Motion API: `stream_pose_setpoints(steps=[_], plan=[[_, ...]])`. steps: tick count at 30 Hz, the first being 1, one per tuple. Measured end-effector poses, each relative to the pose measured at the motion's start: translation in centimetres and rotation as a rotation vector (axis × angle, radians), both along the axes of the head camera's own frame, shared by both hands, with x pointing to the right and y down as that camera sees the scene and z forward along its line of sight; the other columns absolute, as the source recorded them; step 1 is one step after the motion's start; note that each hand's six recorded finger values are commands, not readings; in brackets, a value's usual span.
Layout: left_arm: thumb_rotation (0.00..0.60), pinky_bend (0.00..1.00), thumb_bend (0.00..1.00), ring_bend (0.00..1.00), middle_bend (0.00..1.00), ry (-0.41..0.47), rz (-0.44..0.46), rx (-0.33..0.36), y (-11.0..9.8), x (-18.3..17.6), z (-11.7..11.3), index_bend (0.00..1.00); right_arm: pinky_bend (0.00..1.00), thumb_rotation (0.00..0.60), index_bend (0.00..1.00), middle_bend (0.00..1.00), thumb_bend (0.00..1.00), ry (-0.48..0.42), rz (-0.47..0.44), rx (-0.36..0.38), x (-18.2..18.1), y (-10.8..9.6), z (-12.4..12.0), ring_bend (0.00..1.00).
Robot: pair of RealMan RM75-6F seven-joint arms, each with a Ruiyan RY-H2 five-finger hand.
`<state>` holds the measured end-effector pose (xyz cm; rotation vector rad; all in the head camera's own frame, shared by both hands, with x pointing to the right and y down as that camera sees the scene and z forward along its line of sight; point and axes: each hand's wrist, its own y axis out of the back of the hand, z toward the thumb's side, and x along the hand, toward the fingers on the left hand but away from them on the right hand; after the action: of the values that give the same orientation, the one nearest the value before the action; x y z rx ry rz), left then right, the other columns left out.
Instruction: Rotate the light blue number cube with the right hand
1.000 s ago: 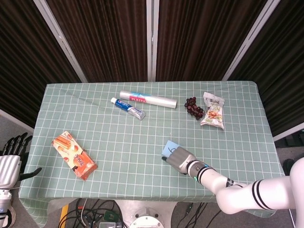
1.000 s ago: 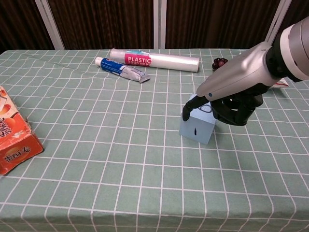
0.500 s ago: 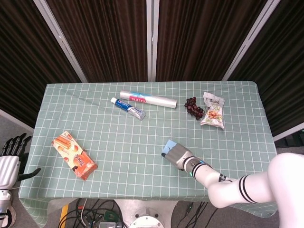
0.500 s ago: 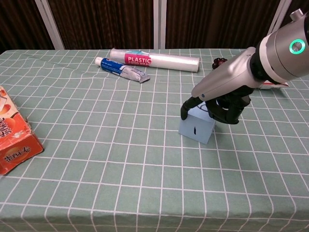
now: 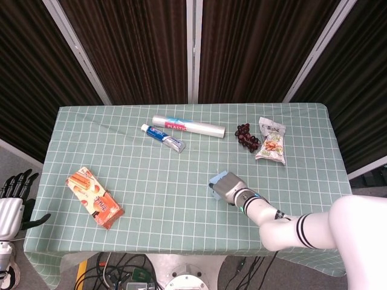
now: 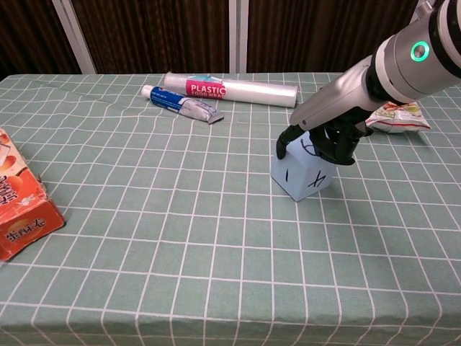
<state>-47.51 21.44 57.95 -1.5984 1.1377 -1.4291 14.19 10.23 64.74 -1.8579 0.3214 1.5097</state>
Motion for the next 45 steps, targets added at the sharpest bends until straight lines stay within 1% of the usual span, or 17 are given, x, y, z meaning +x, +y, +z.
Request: stream_pose_setpoints(steps=[4, 10, 17, 28, 31, 33, 36, 39, 42, 45], plan=[[0.6, 0.0, 0.0, 0.0, 0.0, -0.004, -0.004, 0.004, 0.0, -0.2, -0.2, 0.07, 0.73, 0.6, 0.11, 0.98, 1.0, 0.007, 0.015, 0.0, -0.5, -1.0, 0.5, 0.84], [0.6, 0.0, 0.0, 0.0, 0.0, -0.005, -0.011, 0.003, 0.1, -0.5, -0.3, 0.07, 0.73, 0.6, 0.1, 0.98, 1.0, 0.017, 0.038, -0.002, -0.8, -2.0, 0.9, 0.84], [0.6, 0.0, 0.0, 0.0, 0.0, -0.002, -0.008, 0.003, 0.1, -0.3, -0.2, 0.07, 0.73, 0.6, 0.1, 0.98, 1.0, 0.044, 0.052, 0.001, -0.1, -2.6, 0.9, 0.84], [0.6, 0.0, 0.0, 0.0, 0.0, -0.007, -0.003, 0.003, 0.1, -0.2, -0.2, 0.07, 0.73, 0.6, 0.1, 0.98, 1.0, 0.055, 0.077, 0.009, 1.0, -3.2, 0.9, 0.84], [0.6, 0.0, 0.0, 0.0, 0.0, -0.008, -0.004, 0.003, 0.1, -0.2, -0.2, 0.07, 0.73, 0.6, 0.08, 0.98, 1.0, 0.05, 0.086, 0.011, 1.1, -3.2, 0.9, 0.84], [0.6, 0.0, 0.0, 0.0, 0.0, -0.009, -0.003, 0.001, 0.1, -0.1, -0.2, 0.07, 0.73, 0.6, 0.04, 0.98, 1.0, 0.045, 0.094, 0.017, 1.3, -3.4, 0.8, 0.84], [0.6, 0.0, 0.0, 0.0, 0.0, -0.009, 0.0, 0.002, 0.0, -0.1, -0.1, 0.07, 0.73, 0.6, 0.0, 0.98, 1.0, 0.031, 0.114, 0.036, 1.6, -3.7, 0.6, 0.84], [0.6, 0.0, 0.0, 0.0, 0.0, -0.01, 0.003, 0.003, -0.1, 0.0, -0.2, 0.07, 0.73, 0.6, 0.0, 0.98, 1.0, 0.002, 0.147, 0.074, 2.0, -4.1, 0.2, 0.84], [0.6, 0.0, 0.0, 0.0, 0.0, -0.012, 0.008, 0.003, -0.1, 0.2, -0.2, 0.07, 0.73, 0.6, 0.0, 0.98, 1.0, -0.044, 0.194, 0.13, 2.9, -4.5, -0.7, 0.84], [0.6, 0.0, 0.0, 0.0, 0.0, -0.013, 0.015, 0.003, -0.2, 0.6, -0.2, 0.07, 0.73, 0.6, 0.0, 0.98, 1.0, -0.1, 0.232, 0.21, 4.4, -4.8, -2.2, 0.84]])
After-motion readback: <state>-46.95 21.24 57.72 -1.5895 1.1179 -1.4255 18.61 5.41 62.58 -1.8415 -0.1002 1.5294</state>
